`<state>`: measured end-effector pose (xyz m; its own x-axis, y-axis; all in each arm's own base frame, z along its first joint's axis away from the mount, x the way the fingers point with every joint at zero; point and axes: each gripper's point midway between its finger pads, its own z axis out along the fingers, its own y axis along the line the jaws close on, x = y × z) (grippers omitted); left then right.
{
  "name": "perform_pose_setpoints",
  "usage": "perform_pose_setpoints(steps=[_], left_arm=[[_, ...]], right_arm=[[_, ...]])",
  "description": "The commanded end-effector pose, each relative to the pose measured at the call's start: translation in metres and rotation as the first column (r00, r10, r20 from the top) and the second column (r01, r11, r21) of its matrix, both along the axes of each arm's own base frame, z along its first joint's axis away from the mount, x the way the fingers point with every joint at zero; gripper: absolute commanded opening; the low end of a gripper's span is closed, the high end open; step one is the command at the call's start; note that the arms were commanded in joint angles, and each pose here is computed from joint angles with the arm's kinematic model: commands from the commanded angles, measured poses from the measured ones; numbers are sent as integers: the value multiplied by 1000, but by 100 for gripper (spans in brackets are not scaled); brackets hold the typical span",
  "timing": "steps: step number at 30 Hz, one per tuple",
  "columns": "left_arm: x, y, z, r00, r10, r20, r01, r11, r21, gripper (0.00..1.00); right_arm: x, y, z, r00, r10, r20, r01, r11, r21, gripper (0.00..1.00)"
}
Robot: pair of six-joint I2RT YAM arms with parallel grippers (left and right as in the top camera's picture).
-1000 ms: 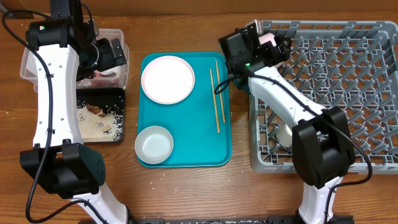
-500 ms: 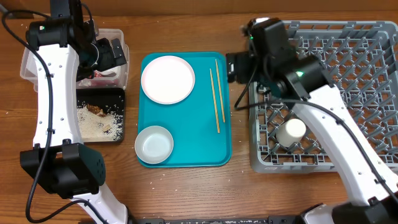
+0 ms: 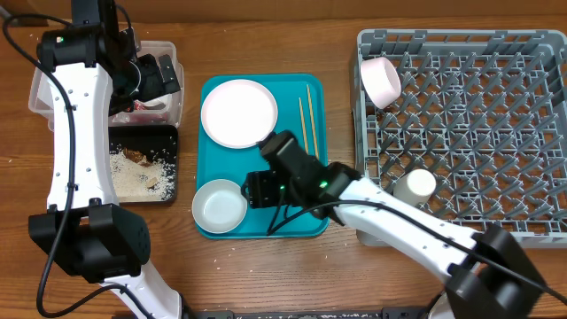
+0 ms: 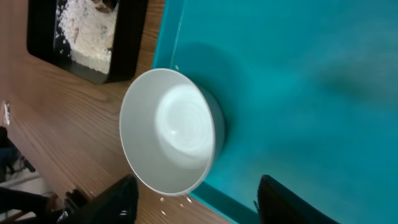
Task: Sort waste into correct bins and load items into the dishwasher
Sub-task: 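Reach the right gripper to the grey bowl on the tray and grasp it, then carry the grey bowl into the rack and release it with the right gripper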
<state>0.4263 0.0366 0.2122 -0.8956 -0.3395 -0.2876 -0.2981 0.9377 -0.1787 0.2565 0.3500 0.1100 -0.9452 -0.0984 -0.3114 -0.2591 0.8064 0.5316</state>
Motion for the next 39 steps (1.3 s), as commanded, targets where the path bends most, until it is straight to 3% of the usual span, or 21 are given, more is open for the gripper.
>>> perform_pose_setpoints(steps=[1, 11, 16, 23, 30, 35, 37, 39], left_arm=[[0, 1, 14, 999, -9, 39, 9, 1000, 4, 100], [0, 1, 14, 999, -9, 39, 9, 1000, 4, 100], [0, 1, 14, 999, -9, 39, 9, 1000, 4, 100], [0, 1, 14, 999, -9, 39, 9, 1000, 4, 100], [0, 1, 14, 999, -9, 39, 9, 1000, 4, 100], [0, 1, 14, 999, -9, 39, 9, 1000, 4, 100], [0, 1, 14, 999, -9, 39, 9, 1000, 4, 100], [0, 1, 14, 999, -9, 39, 9, 1000, 4, 100]], right_arm=[[2, 3, -46, 995, -83, -56, 79, 994, -78, 63], [-5, 10, -72, 993, -62, -97, 52, 994, -99, 51], [-10, 13, -76, 993, -50, -106, 39, 994, -106, 34], [-15, 10, -83, 990, -60, -130, 44, 991, -126, 28], [-14, 7, -83, 988, -66, -137, 47, 989, -139, 4], [8, -17, -50, 993, -62, -97, 44, 982, -183, 4], [39, -64, -5, 983, -186, 7, 180, 942, -284, 4], [64, -128, 52, 929, -319, 186, 367, 847, -385, 4]])
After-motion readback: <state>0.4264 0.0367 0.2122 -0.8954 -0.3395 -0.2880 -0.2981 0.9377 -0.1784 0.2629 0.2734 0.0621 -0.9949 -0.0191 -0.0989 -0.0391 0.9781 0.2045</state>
